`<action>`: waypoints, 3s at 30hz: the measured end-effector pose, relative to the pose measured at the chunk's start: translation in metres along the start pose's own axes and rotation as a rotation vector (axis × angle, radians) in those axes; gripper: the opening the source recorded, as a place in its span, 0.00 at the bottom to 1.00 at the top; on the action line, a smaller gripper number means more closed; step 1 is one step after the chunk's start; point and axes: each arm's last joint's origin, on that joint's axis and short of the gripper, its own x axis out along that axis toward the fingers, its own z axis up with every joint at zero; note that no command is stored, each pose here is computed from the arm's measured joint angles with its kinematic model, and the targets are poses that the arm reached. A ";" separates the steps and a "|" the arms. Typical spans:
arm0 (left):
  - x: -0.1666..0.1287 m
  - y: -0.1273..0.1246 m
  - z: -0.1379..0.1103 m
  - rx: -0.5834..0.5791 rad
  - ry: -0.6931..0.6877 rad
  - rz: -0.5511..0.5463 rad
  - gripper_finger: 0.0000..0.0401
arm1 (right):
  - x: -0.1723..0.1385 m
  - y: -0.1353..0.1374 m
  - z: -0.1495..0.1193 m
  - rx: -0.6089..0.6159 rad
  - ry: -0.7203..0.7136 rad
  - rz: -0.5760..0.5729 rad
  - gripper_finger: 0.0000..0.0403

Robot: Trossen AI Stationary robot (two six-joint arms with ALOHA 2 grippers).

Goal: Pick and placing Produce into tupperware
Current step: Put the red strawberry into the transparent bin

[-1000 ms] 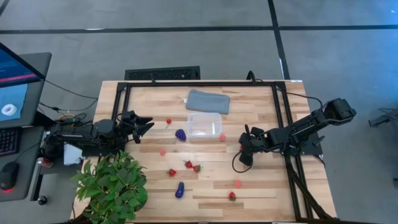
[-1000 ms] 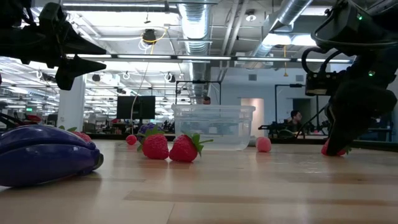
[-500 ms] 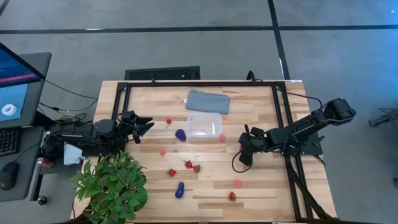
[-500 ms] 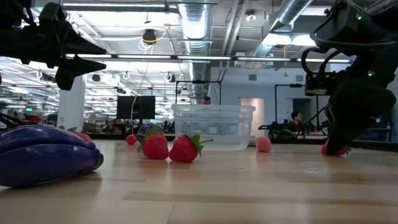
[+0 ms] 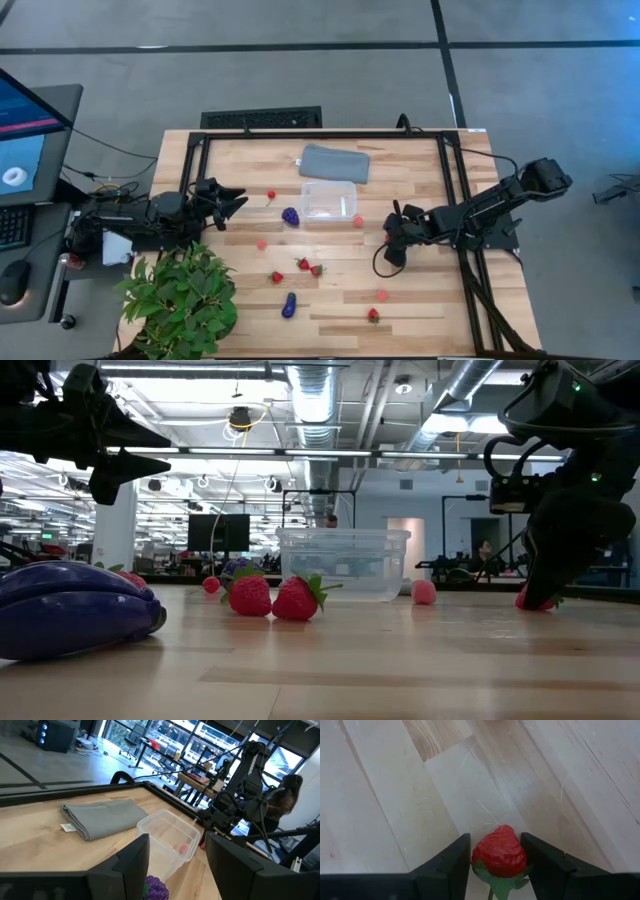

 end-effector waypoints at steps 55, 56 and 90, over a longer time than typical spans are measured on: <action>0.000 0.000 0.000 -0.001 -0.001 0.000 0.46 | -0.007 0.010 0.013 0.000 -0.017 0.049 0.41; 0.000 0.000 0.000 -0.001 -0.001 0.000 0.46 | -0.008 0.011 0.014 -0.005 -0.023 0.053 0.41; 0.000 0.000 0.000 0.002 -0.001 0.000 0.46 | -0.072 0.004 0.140 -0.136 -0.397 0.061 0.44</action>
